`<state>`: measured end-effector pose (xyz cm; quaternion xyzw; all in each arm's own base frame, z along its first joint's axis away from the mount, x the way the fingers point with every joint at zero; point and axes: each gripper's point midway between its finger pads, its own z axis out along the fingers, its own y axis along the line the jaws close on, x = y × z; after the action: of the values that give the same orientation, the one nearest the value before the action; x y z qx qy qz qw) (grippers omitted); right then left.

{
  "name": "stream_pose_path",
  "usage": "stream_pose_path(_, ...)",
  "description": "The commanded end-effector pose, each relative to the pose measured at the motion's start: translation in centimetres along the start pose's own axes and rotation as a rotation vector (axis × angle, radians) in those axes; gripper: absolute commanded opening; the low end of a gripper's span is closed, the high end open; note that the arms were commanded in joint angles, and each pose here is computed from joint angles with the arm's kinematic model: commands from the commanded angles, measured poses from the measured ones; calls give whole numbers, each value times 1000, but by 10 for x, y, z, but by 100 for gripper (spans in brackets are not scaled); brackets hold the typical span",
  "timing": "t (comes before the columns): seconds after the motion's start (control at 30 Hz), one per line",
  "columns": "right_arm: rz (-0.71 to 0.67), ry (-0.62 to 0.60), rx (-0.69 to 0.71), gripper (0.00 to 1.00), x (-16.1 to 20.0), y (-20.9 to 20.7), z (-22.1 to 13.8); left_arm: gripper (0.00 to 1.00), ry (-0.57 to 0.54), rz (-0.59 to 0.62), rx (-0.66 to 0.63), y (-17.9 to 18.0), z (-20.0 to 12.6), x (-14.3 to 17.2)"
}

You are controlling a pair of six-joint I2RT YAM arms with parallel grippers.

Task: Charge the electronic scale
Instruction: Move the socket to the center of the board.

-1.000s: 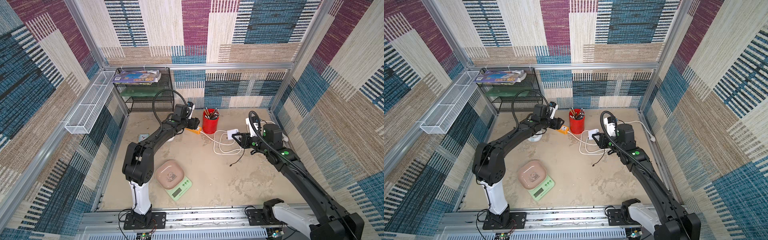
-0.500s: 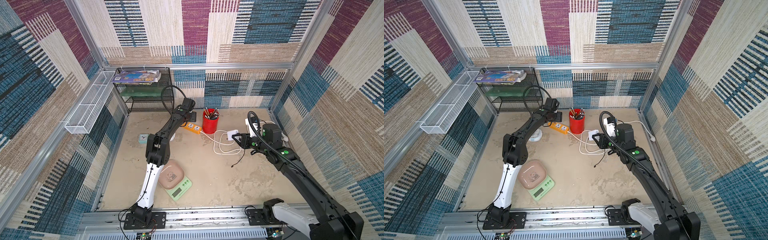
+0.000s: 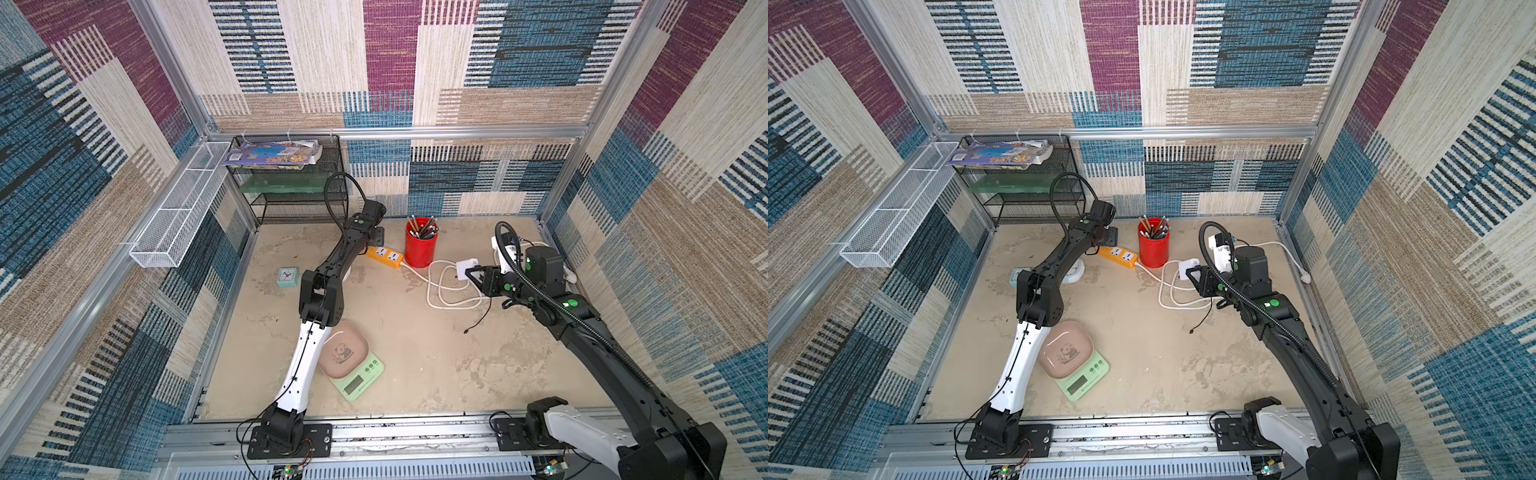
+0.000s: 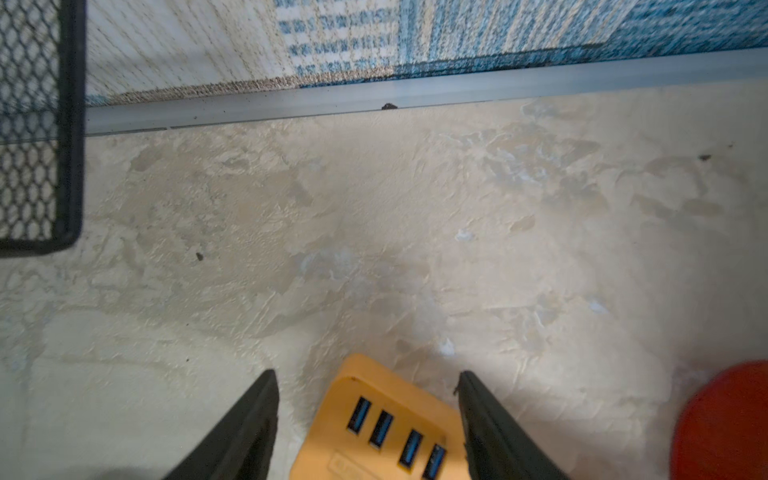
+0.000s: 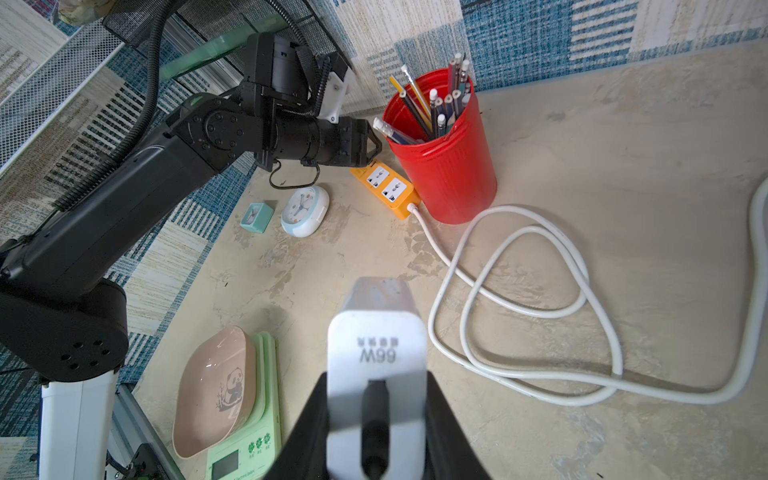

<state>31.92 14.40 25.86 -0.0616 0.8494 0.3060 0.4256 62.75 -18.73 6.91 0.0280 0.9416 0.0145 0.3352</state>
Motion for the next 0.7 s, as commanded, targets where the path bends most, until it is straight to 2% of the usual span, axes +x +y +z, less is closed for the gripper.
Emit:
stream_pose_path(0.0, -13, -14, -12, 11, -6, 3, 1, 69, 33, 1, -4, 4, 5, 9)
stream_pose_path(0.13, -2, -1, -27, 10, -3, 4, 5, 67, 58, 9, 3, 5, 2, 14)
stream_pose_path(0.3, 3, 7, -32, 10, -2, 4, 7, 56, 100, -3, 46, 1, -9, 22)
stream_pose_path(0.67, -2, 22, -37, 11, 3, 8, 13, 55, 240, -123, 157, -22, -53, 61)
